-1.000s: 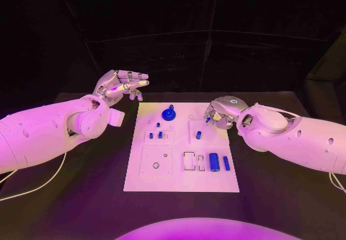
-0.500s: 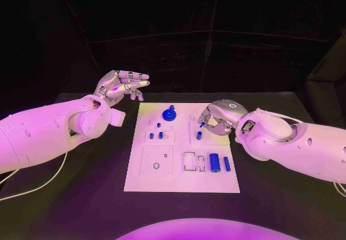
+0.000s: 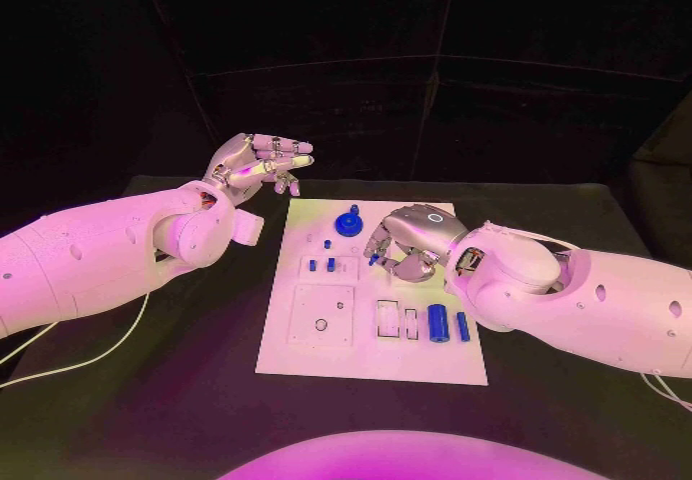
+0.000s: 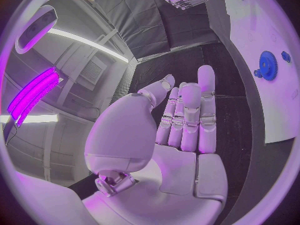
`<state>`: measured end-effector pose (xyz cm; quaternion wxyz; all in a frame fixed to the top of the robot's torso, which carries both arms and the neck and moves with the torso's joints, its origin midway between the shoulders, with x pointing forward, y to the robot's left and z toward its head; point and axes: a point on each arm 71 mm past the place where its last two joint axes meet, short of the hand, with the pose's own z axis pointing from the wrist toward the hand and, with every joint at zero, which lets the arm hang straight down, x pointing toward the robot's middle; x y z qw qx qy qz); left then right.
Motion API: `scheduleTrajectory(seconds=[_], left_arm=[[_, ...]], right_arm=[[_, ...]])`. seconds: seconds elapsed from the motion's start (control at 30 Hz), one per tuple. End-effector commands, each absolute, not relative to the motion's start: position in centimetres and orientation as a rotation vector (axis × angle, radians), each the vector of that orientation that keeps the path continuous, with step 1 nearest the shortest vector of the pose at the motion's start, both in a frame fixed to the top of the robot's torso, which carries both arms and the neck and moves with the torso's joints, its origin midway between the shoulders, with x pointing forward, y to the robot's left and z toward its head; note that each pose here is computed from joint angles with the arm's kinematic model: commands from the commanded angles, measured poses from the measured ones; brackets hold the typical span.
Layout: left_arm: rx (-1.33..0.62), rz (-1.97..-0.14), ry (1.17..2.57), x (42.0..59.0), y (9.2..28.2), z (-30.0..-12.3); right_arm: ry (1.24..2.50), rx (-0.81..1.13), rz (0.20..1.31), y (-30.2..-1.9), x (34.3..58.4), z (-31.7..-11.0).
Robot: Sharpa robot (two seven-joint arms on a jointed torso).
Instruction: Assemble the parts on the task board
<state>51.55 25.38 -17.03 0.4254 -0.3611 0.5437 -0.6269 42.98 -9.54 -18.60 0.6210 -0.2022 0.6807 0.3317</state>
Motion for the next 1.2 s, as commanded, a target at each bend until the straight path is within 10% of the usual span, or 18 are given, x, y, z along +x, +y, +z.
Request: scheduleTrajectory(seconds=[0.03, 1.2], left_arm=[[-0.901, -1.579, 1.351, 51.6, 25.2, -16.9], [-0.901, -1.594, 1.366, 51.4, 24.6, -16.9]], right_arm=[[1.588, -0.517, 0.762, -8.6, 42.7, -19.1], [1.684, -0.641, 0.805, -3.7, 40.8, -23.6]])
